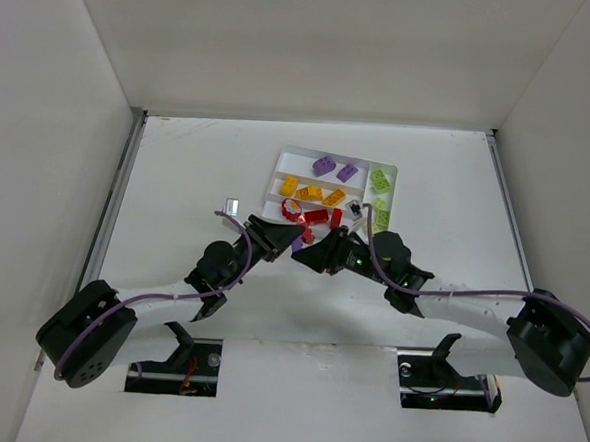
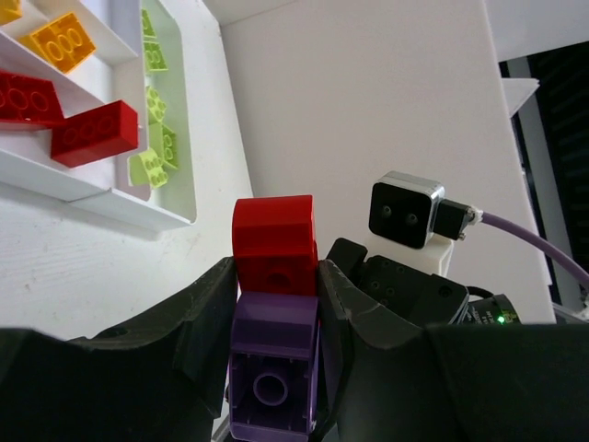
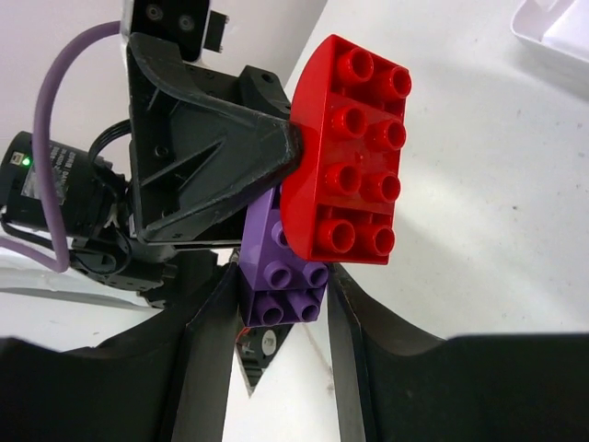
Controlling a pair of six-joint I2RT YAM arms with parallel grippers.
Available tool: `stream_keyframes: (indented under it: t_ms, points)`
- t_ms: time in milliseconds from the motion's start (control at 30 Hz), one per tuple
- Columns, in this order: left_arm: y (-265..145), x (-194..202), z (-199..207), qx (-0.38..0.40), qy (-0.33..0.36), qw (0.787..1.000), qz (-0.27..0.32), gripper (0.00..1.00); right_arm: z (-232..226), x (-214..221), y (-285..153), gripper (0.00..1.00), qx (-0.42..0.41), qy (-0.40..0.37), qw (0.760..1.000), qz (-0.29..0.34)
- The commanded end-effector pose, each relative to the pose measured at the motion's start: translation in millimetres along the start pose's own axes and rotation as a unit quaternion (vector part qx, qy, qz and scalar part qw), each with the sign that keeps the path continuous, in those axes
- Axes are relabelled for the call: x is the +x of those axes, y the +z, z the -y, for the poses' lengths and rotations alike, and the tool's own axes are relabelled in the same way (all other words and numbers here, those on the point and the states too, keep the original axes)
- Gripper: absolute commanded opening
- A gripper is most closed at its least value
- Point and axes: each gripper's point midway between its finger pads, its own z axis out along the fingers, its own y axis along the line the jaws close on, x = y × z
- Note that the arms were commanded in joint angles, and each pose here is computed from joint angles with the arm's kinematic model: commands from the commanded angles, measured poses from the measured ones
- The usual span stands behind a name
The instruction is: Sort the legos into containers by color
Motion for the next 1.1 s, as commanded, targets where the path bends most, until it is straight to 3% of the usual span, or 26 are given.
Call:
stream_keyframes:
  t_ms: [0,133,567,767,900,1067]
  points:
    - [9.4,-67.3,50.6,0.069,-0.012,0.989,0.128,0.18,-56.8,55.1,-21.9,0.29,-0.112,-0.036,0.985,-0.127]
    - [5.0,-90.5,57.4,0.078,-0.006,0.985,0.153,0.19,-47.2,59.6,-25.1,0.29,-0.095,-0.042,0.986,-0.133]
    - [0.3,-112.4,48.0,0.065,0.025,0.980,0.184,0.21,-36.5,28.5,-31.8,0.29,-0.073,-0.051,0.992,-0.090]
    - [-2.3,-98.1,27.5,0.034,0.047,0.985,0.163,0.20,22.1,-51.2,-21.7,0.32,0.049,-0.049,0.997,0.025]
    - [-4.2,-80.4,4.8,-0.001,0.060,0.989,0.138,0.20,67.8,-107.2,-11.9,0.32,0.149,-0.079,0.982,0.090]
    - [-7.3,-59.2,-3.7,-0.016,0.084,0.991,0.106,0.20,130.2,-165.8,7.7,0.32,0.269,-0.092,0.951,0.119]
